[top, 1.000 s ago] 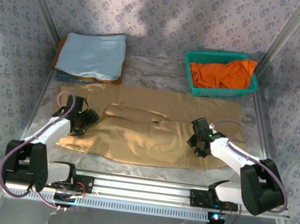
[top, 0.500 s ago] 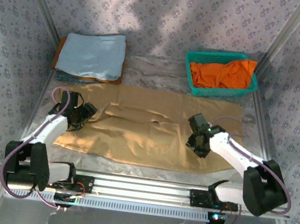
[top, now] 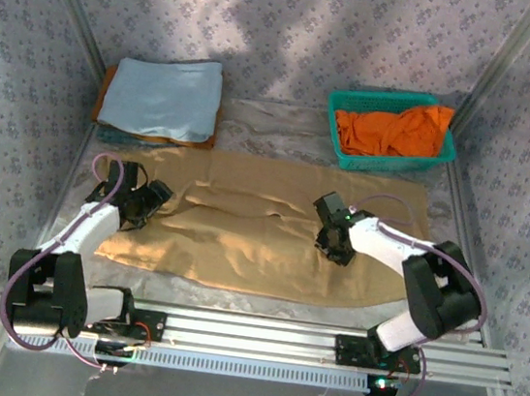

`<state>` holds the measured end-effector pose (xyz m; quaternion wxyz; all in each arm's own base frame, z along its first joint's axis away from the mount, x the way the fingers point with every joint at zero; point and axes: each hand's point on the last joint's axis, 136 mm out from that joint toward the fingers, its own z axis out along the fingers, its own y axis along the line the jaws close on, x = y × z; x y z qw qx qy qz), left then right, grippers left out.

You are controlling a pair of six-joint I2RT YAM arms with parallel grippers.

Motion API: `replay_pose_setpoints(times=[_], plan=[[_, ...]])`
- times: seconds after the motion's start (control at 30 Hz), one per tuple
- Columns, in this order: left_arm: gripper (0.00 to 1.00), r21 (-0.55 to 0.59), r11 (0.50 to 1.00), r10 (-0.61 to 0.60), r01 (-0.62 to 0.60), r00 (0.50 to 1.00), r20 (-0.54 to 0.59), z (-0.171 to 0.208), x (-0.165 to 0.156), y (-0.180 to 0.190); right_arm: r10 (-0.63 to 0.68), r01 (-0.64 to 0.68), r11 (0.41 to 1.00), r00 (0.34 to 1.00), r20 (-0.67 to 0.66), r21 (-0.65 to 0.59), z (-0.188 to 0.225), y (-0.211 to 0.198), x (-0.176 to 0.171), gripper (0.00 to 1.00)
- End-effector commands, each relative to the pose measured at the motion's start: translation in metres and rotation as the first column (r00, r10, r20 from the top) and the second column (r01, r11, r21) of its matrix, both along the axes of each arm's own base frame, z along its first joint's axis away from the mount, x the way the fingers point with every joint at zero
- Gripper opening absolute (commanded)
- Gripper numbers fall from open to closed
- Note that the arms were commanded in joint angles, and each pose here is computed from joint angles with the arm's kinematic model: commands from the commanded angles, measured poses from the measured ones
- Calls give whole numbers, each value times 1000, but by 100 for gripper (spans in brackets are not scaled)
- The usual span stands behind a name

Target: Fold and stack the trousers

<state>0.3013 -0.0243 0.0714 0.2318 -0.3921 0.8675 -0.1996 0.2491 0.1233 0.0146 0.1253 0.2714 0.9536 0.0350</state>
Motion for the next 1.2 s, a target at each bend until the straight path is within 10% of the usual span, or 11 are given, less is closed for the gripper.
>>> replay_pose_setpoints(times=[0.0, 0.2, 0.4, 0.6, 0.67, 0.77, 1.17], plan=[[76, -24, 1000, -1, 2, 999, 33, 5, 3, -4, -73, 62, 996, 971, -228, -57, -34, -27, -74, 41], [76, -37, 999, 1, 0, 999, 37, 3, 2, -5, -85, 72, 995, 967, -239, -63, -17, -37, -93, 48], [76, -33, 999, 3, -1, 999, 43, 8, 4, -4, 2, -6, 999, 996, -89, -41, 44, -48, -29, 55], [76, -46, 999, 8, -5, 999, 51, 8, 4, -5, -221, 221, 975, 975, -4, 16, 66, -113, 5, 56], [76, -56, 998, 10, -7, 998, 54, 6, 5, -6, -319, 318, 947, 948, -2, 45, 58, -137, 13, 46], [76, -55, 998, 9, -6, 999, 47, 4, 6, -6, -450, 448, 890, 893, 8, 84, 42, -165, 20, 0], [76, -100, 995, 22, -16, 998, 56, 1, 12, -7, -642, 675, 728, 732, -227, 118, -15, -200, -25, 0]])
